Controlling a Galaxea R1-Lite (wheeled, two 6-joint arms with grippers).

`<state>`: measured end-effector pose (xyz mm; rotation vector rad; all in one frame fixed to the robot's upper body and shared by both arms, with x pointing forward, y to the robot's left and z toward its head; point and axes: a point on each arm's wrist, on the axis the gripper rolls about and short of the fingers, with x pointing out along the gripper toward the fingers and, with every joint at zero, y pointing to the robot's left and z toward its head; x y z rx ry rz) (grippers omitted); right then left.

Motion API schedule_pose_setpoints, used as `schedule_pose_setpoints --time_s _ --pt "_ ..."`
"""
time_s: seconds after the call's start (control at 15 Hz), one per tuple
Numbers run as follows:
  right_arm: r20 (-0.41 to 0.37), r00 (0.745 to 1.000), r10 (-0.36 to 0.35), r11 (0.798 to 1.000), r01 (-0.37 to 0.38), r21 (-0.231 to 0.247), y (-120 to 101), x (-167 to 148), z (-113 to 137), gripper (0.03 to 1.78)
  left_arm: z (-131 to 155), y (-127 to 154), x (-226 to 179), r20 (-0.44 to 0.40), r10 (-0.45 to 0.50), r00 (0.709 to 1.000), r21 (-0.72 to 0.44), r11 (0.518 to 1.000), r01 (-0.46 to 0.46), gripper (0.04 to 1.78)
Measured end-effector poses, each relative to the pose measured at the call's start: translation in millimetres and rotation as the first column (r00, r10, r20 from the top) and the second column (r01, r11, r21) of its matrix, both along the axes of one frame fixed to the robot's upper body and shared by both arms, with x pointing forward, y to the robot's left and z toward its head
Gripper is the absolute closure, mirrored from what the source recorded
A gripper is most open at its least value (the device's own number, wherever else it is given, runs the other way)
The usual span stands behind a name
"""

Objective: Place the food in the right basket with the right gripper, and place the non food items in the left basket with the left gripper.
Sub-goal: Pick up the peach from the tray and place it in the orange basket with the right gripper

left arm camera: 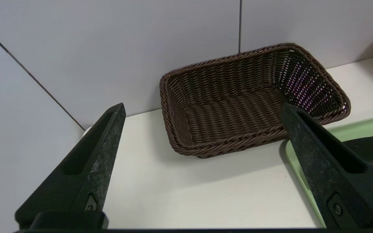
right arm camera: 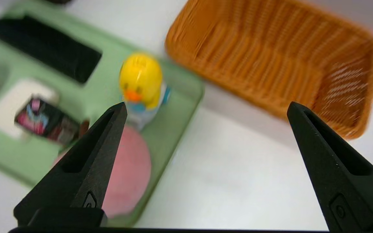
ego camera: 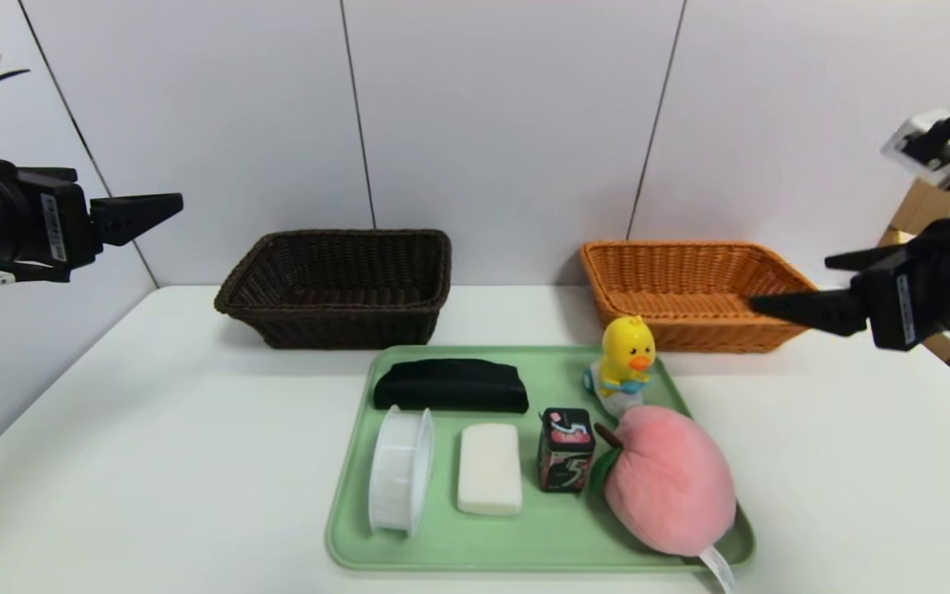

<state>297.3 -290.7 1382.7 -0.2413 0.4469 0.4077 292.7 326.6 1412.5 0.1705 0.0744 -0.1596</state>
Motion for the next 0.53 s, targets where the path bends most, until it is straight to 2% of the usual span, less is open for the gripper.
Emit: schedule_pose_setpoints --time_s 0.07,0.13,0.27,0.33,0.4,0.53 --pt "-0.088 0.996 0.015 0.999 -0.017 -0.033 8 -5 -9 0.10 -2 0 2 -0.010 0.001 1.000 0.000 1.000 -0.001 0.13" --pt "-0.141 0.990 0.018 0.999 -0.024 -0.041 12 -7 -14 0.10 -4 0 4 -0.017 0.002 1.000 0.000 1.000 -0.002 0.13" --pt "-0.198 0.978 0.068 0.996 -0.076 -0.037 18 -11 -21 0.10 -6 0 6 -0.027 0.014 1.000 0.003 1.000 -0.014 0.13" --pt "-0.202 0.972 0.122 0.991 -0.131 -0.030 21 -12 -22 0.10 -7 0 7 -0.029 0.015 0.999 0.003 1.000 -0.014 0.13" --pt "-0.200 0.961 0.191 0.979 -0.201 -0.031 23 -13 -24 0.10 -7 1 7 -0.030 0.016 0.999 0.003 1.000 -0.016 0.13" --pt "-0.184 0.927 0.328 0.935 -0.346 -0.075 24 -17 -29 0.10 -8 1 7 -0.035 0.018 0.999 0.003 1.000 -0.018 0.13"
